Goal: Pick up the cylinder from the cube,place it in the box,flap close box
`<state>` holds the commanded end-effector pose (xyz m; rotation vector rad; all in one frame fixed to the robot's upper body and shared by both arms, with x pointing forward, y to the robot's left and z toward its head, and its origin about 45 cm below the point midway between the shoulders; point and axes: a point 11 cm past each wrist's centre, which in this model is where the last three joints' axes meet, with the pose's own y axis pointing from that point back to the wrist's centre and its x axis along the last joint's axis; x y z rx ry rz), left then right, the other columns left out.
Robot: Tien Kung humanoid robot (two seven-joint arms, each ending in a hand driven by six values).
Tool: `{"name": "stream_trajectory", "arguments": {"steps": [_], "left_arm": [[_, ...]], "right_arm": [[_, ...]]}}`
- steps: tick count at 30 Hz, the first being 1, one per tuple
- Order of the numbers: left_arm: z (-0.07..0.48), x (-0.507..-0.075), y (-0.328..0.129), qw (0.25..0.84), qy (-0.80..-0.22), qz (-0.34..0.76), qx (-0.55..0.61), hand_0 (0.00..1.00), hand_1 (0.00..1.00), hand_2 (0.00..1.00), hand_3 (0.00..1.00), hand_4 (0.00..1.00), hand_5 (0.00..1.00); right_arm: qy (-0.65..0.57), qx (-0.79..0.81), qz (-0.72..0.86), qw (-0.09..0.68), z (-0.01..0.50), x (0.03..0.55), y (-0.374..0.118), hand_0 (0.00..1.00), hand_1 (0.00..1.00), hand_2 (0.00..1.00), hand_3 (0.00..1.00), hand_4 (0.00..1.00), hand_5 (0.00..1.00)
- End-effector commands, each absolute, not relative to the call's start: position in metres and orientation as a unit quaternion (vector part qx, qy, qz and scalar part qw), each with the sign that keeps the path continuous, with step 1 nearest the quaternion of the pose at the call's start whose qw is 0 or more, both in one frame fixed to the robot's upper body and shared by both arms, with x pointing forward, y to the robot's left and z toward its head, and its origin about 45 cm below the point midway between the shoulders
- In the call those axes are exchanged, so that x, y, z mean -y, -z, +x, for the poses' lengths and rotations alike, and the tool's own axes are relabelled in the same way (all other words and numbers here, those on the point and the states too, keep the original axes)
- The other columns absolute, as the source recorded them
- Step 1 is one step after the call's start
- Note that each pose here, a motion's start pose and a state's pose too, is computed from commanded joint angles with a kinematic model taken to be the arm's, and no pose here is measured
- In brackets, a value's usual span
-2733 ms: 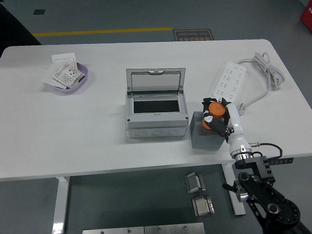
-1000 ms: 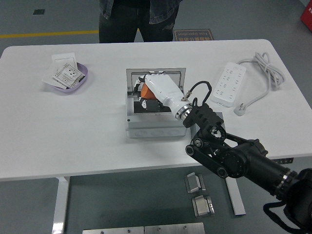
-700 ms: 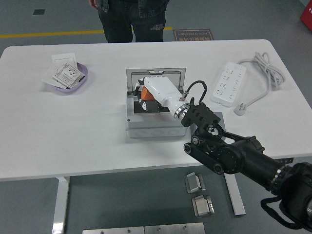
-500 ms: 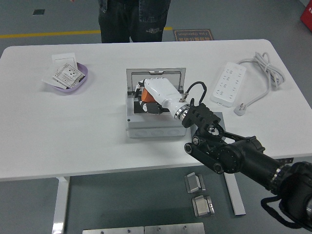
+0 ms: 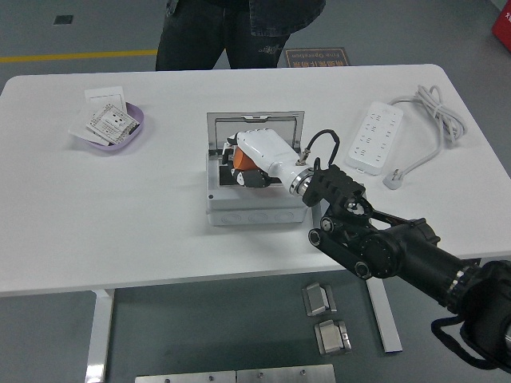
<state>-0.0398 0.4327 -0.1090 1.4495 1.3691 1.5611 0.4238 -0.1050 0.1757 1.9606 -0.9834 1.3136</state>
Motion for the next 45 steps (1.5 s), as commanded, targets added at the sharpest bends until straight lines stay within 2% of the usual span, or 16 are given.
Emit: {"name": "stream_trajectory", "arguments": {"steps": [4, 5, 10, 11, 16, 17, 28, 29, 35, 39, 45], "left_arm": [[-0.039, -0.433, 0.109, 0.300, -0.588, 0.546, -0.515, 0.621, 0.614, 0.558, 0.592, 0.676, 0.278], [-0.039, -0.433, 0.109, 0.301, -0.588, 0.546, -0.515, 0.621, 0.614, 0.558, 0.592, 0.677, 0.277], [-0.037, -0.432, 0.109, 0.302, -0.588, 0.546, -0.515, 0.621, 0.614, 0.558, 0.592, 0.677, 0.277], [-0.037, -0.432, 0.109, 0.302, -0.588, 0.546, -0.515, 0.620, 0.614, 0.558, 0.592, 0.677, 0.277], [-0.037, -0.432, 0.109, 0.303, -0.588, 0.546, -0.515, 0.620, 0.614, 0.558, 0.592, 0.677, 0.277], [-0.037, -0.431, 0.110, 0.303, -0.587, 0.546, -0.515, 0.620, 0.613, 0.558, 0.591, 0.676, 0.277], [-0.038, -0.429, 0.111, 0.305, -0.586, 0.545, -0.517, 0.620, 0.614, 0.558, 0.592, 0.675, 0.274], [-0.038, -0.428, 0.111, 0.305, -0.585, 0.545, -0.517, 0.619, 0.613, 0.557, 0.592, 0.675, 0.273], [-0.043, -0.425, 0.111, 0.301, -0.583, 0.545, -0.522, 0.620, 0.614, 0.557, 0.592, 0.675, 0.273], [-0.048, -0.424, 0.112, 0.297, -0.582, 0.545, -0.525, 0.620, 0.614, 0.557, 0.592, 0.675, 0.273], [-0.049, -0.426, 0.111, 0.295, -0.583, 0.546, -0.525, 0.620, 0.612, 0.557, 0.592, 0.674, 0.270]], "right_arm": [[-0.494, 0.367, 0.733, 0.290, 0.424, 0.107, -0.175, 0.105, 0.277, 0.499, 0.613, 0.586, 0.225], [-0.494, 0.367, 0.733, 0.290, 0.424, 0.107, -0.175, 0.309, 0.437, 0.578, 0.686, 0.881, 0.379], [-0.496, 0.367, 0.731, 0.291, 0.425, 0.109, -0.176, 0.309, 0.437, 0.578, 0.686, 0.881, 0.379], [-0.496, 0.368, 0.731, 0.291, 0.426, 0.109, -0.176, 0.361, 0.486, 0.581, 0.695, 0.913, 0.416], [-0.497, 0.368, 0.730, 0.292, 0.426, 0.110, -0.176, 0.361, 0.486, 0.581, 0.695, 0.913, 0.416], [-0.497, 0.368, 0.730, 0.292, 0.426, 0.111, -0.176, 0.383, 0.479, 0.576, 0.695, 0.945, 0.456], [-0.487, 0.389, 0.729, 0.283, 0.427, 0.119, -0.182, 0.379, 0.456, 0.546, 0.694, 0.953, 0.467], [-0.482, 0.396, 0.730, 0.280, 0.427, 0.121, -0.183, 0.379, 0.441, 0.521, 0.688, 0.958, 0.472], [-0.434, 0.440, 0.744, 0.255, 0.417, 0.144, -0.190, 0.382, 0.426, 0.519, 0.687, 0.959, 0.476], [-0.420, 0.457, 0.747, 0.238, 0.412, 0.155, -0.203, 0.382, 0.426, 0.519, 0.687, 0.959, 0.476], [-0.444, 0.464, 0.743, 0.188, 0.413, 0.145, -0.252, 0.371, 0.419, 0.532, 0.690, 0.956, 0.494]]}}
